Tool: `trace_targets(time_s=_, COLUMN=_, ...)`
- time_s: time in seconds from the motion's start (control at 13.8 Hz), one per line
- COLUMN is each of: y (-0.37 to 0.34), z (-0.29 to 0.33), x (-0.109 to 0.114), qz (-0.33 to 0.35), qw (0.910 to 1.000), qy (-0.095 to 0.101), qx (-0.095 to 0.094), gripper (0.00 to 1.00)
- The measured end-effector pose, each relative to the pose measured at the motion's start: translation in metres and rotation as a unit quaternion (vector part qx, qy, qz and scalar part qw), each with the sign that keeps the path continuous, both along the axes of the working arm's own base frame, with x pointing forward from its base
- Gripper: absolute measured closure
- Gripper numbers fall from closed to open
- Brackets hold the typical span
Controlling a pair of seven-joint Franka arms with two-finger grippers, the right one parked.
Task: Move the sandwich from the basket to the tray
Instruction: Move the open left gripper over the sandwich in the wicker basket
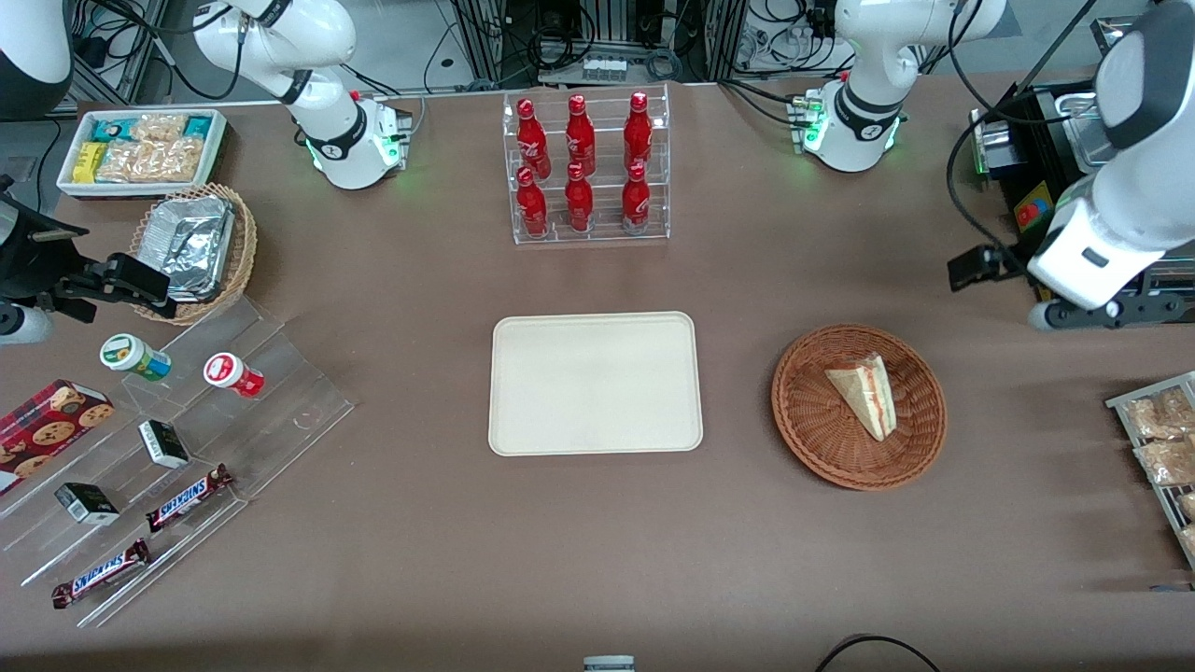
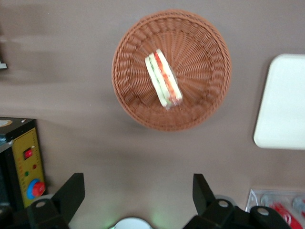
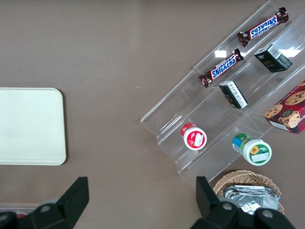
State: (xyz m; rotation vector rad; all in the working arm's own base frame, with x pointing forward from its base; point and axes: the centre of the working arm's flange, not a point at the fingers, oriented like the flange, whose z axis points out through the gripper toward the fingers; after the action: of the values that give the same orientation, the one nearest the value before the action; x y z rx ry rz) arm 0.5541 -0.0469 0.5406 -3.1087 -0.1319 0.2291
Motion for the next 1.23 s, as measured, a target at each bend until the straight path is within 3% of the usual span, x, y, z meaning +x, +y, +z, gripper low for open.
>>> trace_targets(time_s=0.29, y=-0.001, z=-0.045, x=0.001, qz=0.025, qw=0.9996, qy=-0.010, qx=0.003, gripper=0.00)
trace_targets(time_s=0.8, y=-0.005, z=-0.122, x=-0.007, qz=0.059, qw=0.9972, qy=-0.045, qx=0.001, gripper=0.00)
trace_targets(time_s=1.23, y=-0.011, z=-0.156, x=-0.006, qz=0.110, qw=0.9929, qy=-0.046, qx=0.004, gripper=0.00)
